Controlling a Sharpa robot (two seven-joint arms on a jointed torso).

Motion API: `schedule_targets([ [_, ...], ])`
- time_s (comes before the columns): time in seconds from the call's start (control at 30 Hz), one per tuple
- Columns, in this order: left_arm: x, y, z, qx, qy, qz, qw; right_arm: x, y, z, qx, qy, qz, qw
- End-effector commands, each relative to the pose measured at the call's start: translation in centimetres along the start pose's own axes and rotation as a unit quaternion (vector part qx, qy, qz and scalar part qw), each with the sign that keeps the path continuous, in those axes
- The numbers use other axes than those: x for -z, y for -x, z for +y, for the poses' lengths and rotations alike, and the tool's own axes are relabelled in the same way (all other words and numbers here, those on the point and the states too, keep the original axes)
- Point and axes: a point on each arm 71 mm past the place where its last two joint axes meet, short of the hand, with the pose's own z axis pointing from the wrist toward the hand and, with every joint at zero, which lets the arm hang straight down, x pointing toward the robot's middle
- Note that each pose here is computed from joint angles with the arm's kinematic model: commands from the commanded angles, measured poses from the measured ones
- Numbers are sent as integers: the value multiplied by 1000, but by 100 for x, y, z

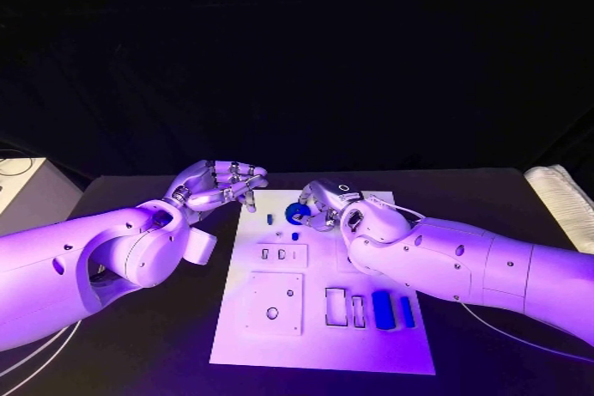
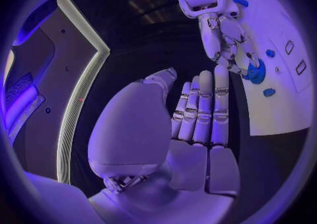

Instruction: Assemble the parts on the task board

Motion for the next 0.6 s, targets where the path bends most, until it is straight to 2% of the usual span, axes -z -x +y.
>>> schedule_targets([
  [0.03,-3,-9,-11,0,-4,5,1000,30,98,-2,-28,15,-61,998],
  [0.17,-4,-1,-9,0,-3,4,1000,51,154,-14,-43,25,-83,995],
  [0.33,-8,6,-6,-1,-3,4,1000,90,210,-20,-64,43,-90,993],
  [0.47,-13,16,-2,-1,-3,3,1000,141,277,-55,-85,51,-86,991],
  [0.6,-19,36,4,-2,-4,1,1000,216,398,-147,-120,52,-65,989],
])
